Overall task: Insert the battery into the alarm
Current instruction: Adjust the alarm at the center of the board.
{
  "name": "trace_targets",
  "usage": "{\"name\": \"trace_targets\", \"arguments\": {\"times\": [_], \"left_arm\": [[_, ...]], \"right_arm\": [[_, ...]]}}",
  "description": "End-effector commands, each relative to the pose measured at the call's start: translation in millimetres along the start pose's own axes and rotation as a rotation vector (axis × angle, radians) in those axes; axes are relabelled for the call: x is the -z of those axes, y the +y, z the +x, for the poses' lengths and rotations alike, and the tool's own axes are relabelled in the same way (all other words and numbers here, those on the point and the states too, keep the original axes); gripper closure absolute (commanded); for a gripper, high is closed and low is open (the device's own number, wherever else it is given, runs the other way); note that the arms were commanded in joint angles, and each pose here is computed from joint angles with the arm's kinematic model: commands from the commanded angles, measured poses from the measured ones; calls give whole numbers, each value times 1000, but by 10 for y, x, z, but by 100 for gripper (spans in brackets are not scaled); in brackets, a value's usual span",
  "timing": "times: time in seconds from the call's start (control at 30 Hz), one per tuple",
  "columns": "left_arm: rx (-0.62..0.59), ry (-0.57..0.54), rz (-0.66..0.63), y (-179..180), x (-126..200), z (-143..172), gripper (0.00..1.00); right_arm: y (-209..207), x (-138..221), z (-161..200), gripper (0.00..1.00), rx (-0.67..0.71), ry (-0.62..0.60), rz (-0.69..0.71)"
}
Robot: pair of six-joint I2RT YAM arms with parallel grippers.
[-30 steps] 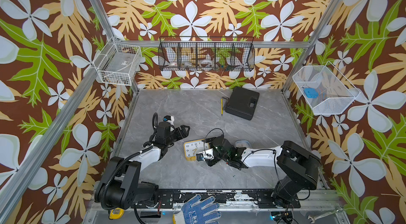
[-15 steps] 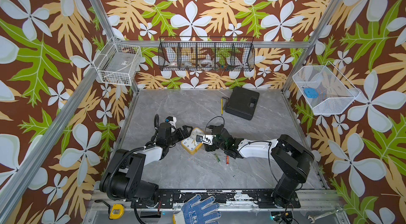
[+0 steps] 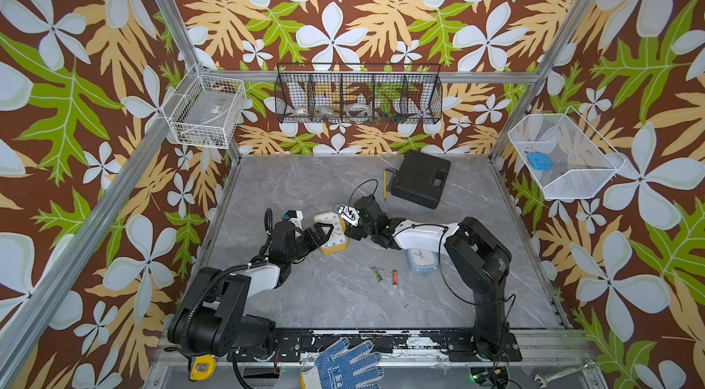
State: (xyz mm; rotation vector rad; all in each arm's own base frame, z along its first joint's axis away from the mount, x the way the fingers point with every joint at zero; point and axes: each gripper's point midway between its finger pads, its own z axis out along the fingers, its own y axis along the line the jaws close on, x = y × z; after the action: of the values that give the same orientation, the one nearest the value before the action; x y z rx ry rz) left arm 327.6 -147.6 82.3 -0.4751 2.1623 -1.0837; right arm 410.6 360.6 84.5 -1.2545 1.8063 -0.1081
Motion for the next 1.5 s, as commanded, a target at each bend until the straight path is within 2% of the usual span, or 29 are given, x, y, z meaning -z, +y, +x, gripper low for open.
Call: {"name": "trace_targets", "arguments": {"times": [0.0,0.07,0.17,0.27,0.33,0.43,0.57,0.6,0.67,0.77,0.97,1.2,1.47], "left_arm": [[5,-16,77,-203,1,-69,5],[0,-52,39,-171,43,-131,7],[-23,-134,-77,-86,174,-296,14],[-37,-201,-184,-3,316,-436,27],[-21,-220,-246,62,374,-480,39],[12,-188,-376,262,393,-447,53],[29,-107,-475,458,303,-346,75],[30,-85,-493,497,260,-328,82],[29,-47,-536,579,194,-302,89],[33,-12,-577,668,116,-278,93],[43,26,-582,698,-16,-250,96],[41,71,-593,764,-137,-174,98],[14,122,-584,702,-329,-94,100]], "right_arm": [[-34,-6,188,0,-52,81,-19],[-193,51,324,0,-117,120,-21],[-330,242,362,6,-329,89,-166],[-329,422,229,15,-559,1,-357],[-272,450,158,23,-637,-10,-435],[-177,392,86,37,-711,1,-515],[-59,203,126,56,-792,57,-570],[-34,164,142,58,-807,72,-576],[-2,106,191,60,-817,101,-565],[-51,18,312,63,-791,152,-471],[56,-164,400,69,-763,213,-440],[215,-274,342,78,-740,229,-468],[320,-218,214,81,-702,199,-523]]}}
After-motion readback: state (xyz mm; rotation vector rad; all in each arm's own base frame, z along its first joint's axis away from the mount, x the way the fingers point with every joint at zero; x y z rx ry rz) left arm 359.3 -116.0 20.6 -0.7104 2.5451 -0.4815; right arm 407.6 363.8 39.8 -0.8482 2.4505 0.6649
